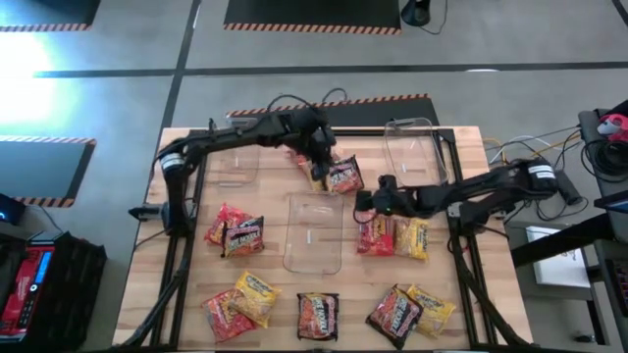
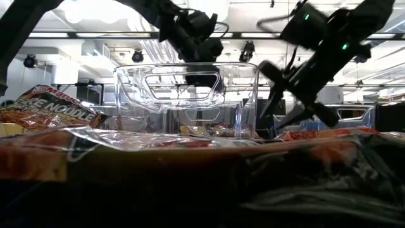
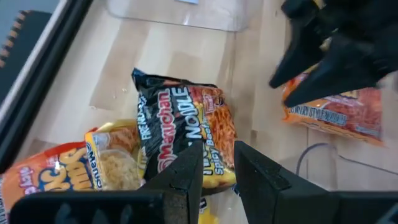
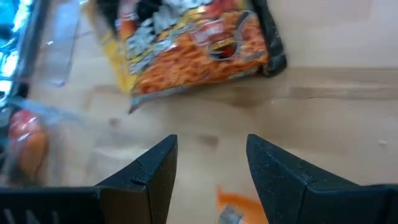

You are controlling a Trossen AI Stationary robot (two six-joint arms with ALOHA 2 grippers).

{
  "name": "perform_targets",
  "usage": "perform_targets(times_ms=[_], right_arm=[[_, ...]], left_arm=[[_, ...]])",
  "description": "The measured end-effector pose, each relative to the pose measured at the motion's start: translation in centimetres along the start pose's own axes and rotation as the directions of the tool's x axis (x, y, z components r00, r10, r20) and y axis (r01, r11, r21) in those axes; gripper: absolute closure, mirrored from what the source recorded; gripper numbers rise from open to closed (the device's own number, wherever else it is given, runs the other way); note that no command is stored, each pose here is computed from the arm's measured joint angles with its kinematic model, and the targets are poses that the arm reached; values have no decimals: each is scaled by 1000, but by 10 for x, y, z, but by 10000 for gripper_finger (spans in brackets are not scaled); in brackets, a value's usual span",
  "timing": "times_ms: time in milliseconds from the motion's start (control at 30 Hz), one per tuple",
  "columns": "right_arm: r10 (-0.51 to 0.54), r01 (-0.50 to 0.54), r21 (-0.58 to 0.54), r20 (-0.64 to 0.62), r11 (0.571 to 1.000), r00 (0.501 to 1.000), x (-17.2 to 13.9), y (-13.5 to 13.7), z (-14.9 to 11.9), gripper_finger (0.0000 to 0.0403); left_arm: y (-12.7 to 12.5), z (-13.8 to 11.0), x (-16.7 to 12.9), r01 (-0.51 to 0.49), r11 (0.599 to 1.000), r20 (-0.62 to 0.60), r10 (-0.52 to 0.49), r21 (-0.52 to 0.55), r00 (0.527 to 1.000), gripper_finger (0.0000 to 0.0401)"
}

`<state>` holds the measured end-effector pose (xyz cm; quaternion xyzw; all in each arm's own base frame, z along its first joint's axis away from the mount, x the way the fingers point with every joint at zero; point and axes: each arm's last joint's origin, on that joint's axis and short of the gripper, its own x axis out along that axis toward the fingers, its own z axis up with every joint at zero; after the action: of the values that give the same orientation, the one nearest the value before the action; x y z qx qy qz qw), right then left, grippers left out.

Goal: Sort Maruchan noodles
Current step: Put the black noodle pack into the top right transparent bin

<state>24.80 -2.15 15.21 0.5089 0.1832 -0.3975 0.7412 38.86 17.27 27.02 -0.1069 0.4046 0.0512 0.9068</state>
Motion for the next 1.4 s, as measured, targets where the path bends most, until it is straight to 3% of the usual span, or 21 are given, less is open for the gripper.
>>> perform_targets(times_ms=[267, 667, 933, 1167, 1400], right_arm=[[-24, 22, 73, 22, 997, 999, 28, -6, 0, 220], [4, -9, 103, 53, 995, 999, 49, 2, 9, 220], [5, -12, 98, 65, 995, 998, 55, 9, 15, 221], [-1, -7, 103, 77, 995, 997, 57, 8, 20, 221], [-2, -6, 105, 79, 994, 997, 57, 8, 21, 221]], left_arm=[[41, -12, -9, 33, 994, -30, -37, -106, 999, 329], [50, -33, 18, 74, 986, -163, -99, -151, 982, 304], [52, -33, 18, 85, 990, -159, -102, -112, 982, 266], [54, -33, 16, 167, 981, -124, -178, -96, 976, 257], [60, -40, 30, 254, 955, -125, -274, -155, 954, 257]])
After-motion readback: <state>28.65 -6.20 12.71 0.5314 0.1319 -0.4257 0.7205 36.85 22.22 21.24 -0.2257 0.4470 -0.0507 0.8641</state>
